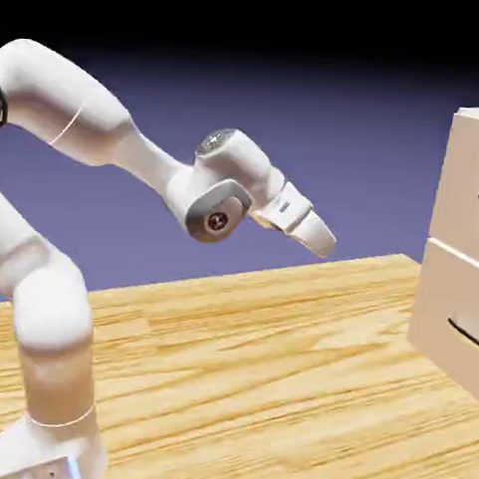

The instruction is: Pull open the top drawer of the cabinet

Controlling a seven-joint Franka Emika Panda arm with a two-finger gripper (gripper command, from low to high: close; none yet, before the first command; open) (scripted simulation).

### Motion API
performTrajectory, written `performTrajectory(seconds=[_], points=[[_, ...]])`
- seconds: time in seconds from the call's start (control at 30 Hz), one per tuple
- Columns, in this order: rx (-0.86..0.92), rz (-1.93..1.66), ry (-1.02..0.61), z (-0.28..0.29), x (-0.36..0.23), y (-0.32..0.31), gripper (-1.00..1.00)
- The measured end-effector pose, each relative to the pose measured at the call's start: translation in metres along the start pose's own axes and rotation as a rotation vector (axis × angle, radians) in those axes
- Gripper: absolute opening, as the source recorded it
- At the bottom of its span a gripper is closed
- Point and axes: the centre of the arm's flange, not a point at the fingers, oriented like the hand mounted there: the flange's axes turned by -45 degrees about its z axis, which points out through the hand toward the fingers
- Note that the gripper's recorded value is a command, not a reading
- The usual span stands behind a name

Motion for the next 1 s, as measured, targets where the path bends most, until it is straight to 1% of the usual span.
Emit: performTrajectory(seconds=[0.23, 0.47, 0.77, 1.0], points=[[0.004, -0.552, 0.172, -0.051, 0.064, -0.017, 0.0], [-0.089, -1.062, 0.331, -0.101, 0.111, -0.017, 0.0], [-0.332, -1.647, 0.458, -0.148, 0.154, 0.009, 0.0], [-0.582, -2.048, 0.453, -0.158, 0.177, 0.044, 0.0]])
